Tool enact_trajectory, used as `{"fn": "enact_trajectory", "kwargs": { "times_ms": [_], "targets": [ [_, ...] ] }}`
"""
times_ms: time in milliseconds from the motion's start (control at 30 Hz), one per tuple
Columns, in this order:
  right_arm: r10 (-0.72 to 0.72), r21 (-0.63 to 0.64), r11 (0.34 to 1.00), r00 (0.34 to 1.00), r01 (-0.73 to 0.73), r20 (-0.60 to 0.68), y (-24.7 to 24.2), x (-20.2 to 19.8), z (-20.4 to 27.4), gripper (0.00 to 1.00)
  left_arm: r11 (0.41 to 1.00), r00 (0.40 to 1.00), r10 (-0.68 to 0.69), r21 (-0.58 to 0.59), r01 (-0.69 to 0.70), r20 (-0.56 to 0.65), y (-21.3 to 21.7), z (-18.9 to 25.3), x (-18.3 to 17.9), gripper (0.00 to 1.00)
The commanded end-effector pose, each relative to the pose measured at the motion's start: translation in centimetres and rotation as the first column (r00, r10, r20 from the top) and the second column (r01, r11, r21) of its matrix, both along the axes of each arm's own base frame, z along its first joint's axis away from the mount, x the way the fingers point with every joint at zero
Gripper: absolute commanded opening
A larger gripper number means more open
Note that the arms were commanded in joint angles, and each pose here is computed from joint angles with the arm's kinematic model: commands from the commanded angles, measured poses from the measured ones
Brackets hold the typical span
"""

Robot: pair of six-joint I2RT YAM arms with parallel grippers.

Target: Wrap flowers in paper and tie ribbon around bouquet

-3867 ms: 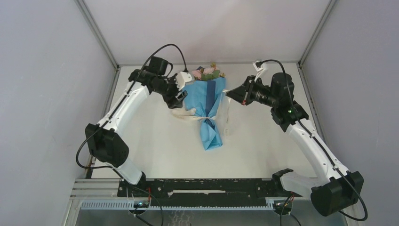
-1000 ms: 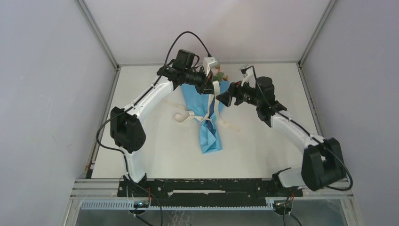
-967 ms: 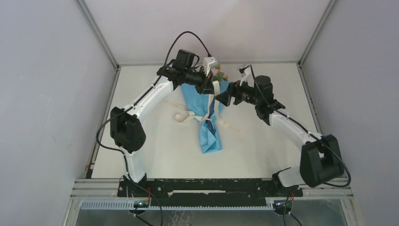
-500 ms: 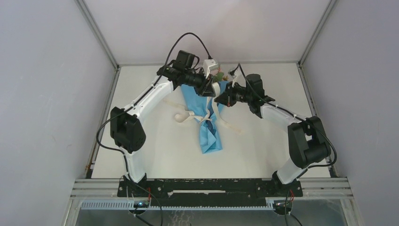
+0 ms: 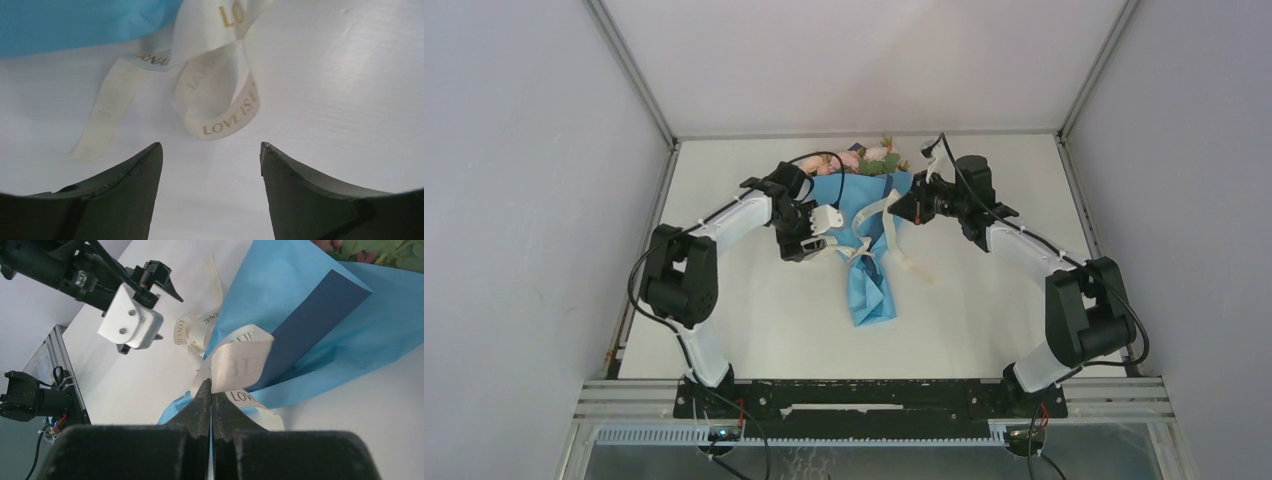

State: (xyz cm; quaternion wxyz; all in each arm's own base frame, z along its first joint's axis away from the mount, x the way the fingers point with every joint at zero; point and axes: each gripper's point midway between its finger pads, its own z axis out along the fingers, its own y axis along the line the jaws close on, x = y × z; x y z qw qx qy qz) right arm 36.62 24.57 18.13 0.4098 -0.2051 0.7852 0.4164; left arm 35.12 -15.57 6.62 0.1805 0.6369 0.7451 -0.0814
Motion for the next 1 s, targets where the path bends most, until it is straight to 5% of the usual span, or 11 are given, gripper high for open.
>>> {"fn": "enact_trajectory", "kwargs": {
  "times_ms": [0,133,367,500,667,767,867,967],
  "targets": [
    [-0.007,0.001,1.0,0.999,0.007,0.051,-0.3,-0.4,1.4,0.0,0.996,0.985,-0.013,0.089,-0.003,0.173,1.1,0.7,5.0,0.72],
    [-0.021,-0.005,1.0,0.998,0.022,0.052,-0.8,-0.8,1.3,0.0,0.979,0.979,0.2,-0.052,-0.198,0.039,0.7,1.3,6.0,0.49],
    [-0.051,-0.002,0.999,0.997,0.051,0.055,-1.7,-1.1,1.3,0.0,0.915,0.915,0.385,-0.08,-0.396,-0.12,-0.2,-0.9,3.2,0.67],
    [-0.059,-0.006,0.998,0.997,0.059,0.05,-1.9,-1.1,1.3,0.0,0.842,0.839,0.538,0.014,-0.539,-0.08,1.5,-2.8,4.8,0.66],
    [-0.066,-0.009,0.998,0.996,0.067,0.06,-2.2,-1.3,1.4,0.0,0.822,0.815,0.57,0.069,-0.566,-0.105,1.8,-4.6,4.3,0.62],
    [-0.08,-0.005,0.997,0.995,0.08,0.064,-2.7,-1.2,1.6,0.0,0.821,0.811,0.57,0.079,-0.565,-0.127,1.8,-5.4,3.8,0.42],
    [-0.103,-0.001,0.995,0.992,0.103,0.071,-3.5,-1.2,1.9,0.0,0.821,0.811,0.571,0.079,-0.566,-0.126,2.1,-5.6,3.4,0.03],
    [-0.13,0.0,0.992,0.989,0.13,0.065,-4.4,-1.3,2.0,0.0,0.793,0.786,0.608,0.035,-0.609,-0.112,2.7,-4.6,4.0,0.0]
  ]
}}
